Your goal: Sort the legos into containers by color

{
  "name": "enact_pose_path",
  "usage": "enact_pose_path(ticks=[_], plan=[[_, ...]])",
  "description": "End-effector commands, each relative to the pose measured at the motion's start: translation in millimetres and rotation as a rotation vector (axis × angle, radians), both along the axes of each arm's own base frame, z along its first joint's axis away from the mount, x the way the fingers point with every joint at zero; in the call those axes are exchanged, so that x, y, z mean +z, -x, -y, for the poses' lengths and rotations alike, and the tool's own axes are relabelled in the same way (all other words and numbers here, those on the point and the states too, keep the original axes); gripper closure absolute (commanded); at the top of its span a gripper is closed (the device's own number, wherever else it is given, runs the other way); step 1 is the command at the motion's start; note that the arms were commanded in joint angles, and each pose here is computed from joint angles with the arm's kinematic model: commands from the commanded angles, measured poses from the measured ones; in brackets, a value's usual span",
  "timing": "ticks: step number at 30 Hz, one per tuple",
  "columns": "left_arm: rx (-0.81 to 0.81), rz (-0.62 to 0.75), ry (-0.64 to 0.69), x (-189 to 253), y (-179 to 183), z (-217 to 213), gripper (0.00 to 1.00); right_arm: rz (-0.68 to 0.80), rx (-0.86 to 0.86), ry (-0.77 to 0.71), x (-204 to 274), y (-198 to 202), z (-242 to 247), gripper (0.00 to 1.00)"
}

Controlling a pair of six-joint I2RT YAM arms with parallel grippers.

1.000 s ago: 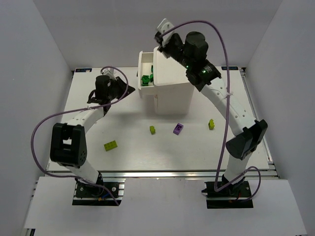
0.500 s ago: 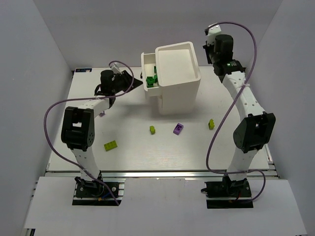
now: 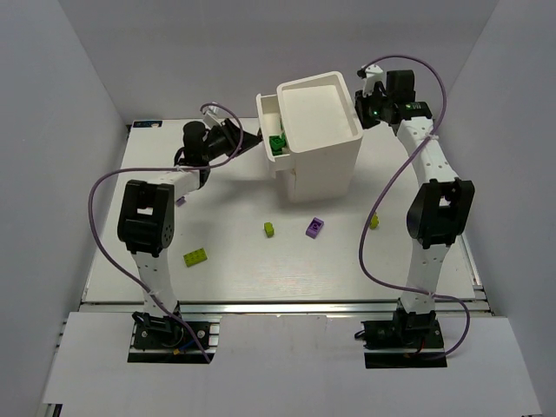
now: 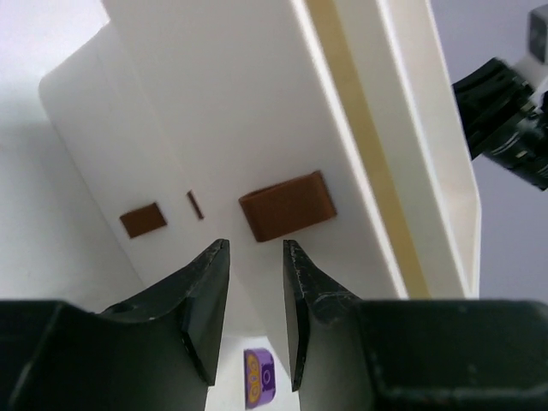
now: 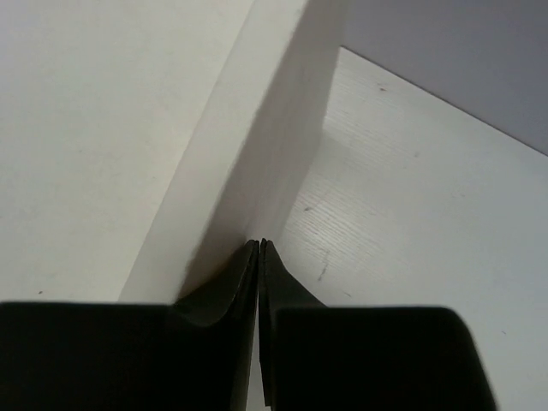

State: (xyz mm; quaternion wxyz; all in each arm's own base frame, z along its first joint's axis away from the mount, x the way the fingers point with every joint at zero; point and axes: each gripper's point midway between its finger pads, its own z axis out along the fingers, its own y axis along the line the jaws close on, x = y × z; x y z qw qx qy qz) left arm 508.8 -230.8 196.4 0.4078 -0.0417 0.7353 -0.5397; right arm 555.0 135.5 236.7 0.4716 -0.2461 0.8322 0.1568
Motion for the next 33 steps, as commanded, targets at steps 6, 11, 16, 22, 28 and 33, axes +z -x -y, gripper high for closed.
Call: enact_pose_path(ticks=[6, 11, 16, 22, 28, 33], plan=[[-0.057, 0.120, 0.058, 49, -17, 30, 0.58, -0.079, 0.301, -0.211, 18, 41, -68, 0.91], [-0.098, 0.110, 0.073, 43, -20, 50, 0.58, -0.095, 0.284, -0.212, 12, 40, -67, 0.91], [-0.101, 0.098, 0.080, 38, -20, 51, 0.58, -0.086, 0.220, -0.182, 8, 31, -56, 0.87], [0.101, 0.036, 0.114, 32, -26, 6, 0.39, -0.089, 0.118, -0.159, 3, 20, -30, 0.57], [0.257, -0.006, 0.135, 39, -34, -35, 0.30, -0.109, 0.101, -0.163, -1, 26, -18, 0.43], [0.287, -0.087, 0.132, 20, -31, -42, 0.34, -0.135, 0.111, -0.151, -12, 31, -12, 0.39]])
